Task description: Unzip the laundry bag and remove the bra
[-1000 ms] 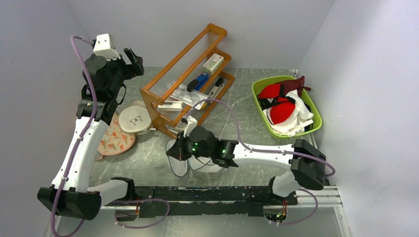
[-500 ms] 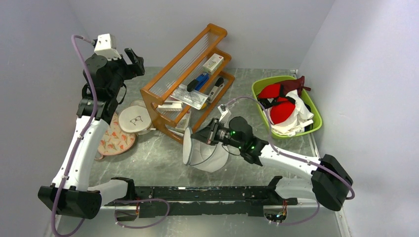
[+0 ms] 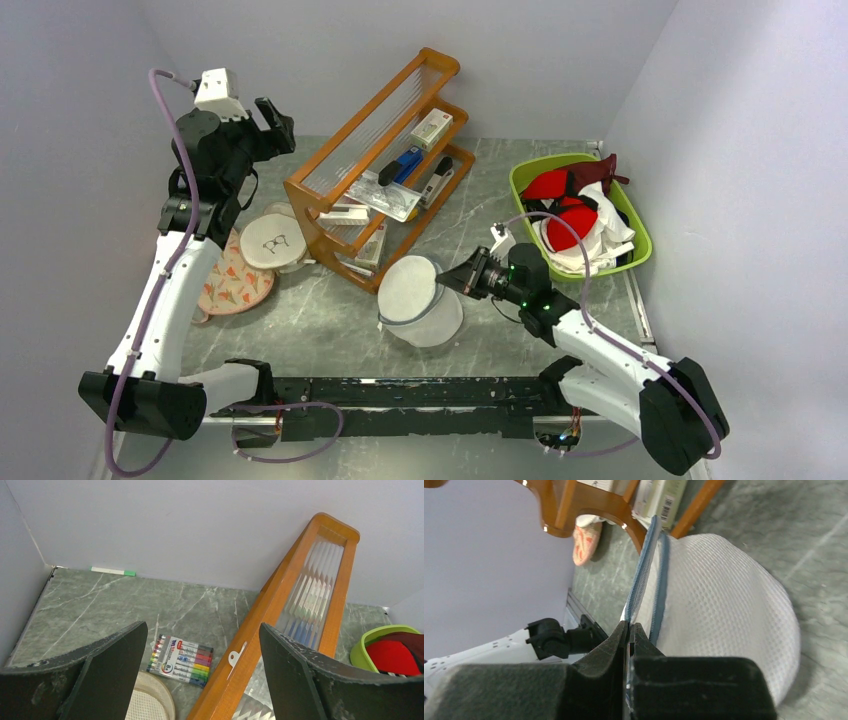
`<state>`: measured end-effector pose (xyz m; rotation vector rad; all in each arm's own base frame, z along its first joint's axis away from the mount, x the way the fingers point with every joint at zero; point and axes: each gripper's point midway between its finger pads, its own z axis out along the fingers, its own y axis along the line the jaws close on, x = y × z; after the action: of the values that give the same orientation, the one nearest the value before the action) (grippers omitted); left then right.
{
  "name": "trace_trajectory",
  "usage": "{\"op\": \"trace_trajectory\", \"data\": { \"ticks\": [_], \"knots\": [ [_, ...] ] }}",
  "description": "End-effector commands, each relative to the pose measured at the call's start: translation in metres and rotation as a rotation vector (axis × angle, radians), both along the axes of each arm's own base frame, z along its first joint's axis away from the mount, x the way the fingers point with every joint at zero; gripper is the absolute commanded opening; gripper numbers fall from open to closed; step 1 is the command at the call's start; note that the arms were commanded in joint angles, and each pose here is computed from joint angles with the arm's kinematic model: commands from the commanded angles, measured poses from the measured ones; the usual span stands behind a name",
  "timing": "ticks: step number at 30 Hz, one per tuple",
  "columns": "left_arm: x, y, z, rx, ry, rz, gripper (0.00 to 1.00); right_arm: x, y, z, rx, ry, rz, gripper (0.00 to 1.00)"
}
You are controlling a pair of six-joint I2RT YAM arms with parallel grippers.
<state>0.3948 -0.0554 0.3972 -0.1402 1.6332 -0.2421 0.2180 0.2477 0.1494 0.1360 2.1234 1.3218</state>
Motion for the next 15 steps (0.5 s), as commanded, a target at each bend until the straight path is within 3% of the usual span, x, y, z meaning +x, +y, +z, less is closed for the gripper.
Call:
{"op": "trace_trajectory", "data": {
  "ticks": [1, 15],
  "knots": [
    [-0.001, -0.002, 0.014, -0.019, -0.042, -0.024, 0.93, -0.012, -0.015, -0.027, -0.069, 0.035, 0.017, 0.00],
    [0.001, -0.002, 0.012, -0.016, -0.036, -0.022, 0.93, -0.028, -0.041, -0.108, -0.230, 0.137, -0.004, 0.00]
  ]
}}
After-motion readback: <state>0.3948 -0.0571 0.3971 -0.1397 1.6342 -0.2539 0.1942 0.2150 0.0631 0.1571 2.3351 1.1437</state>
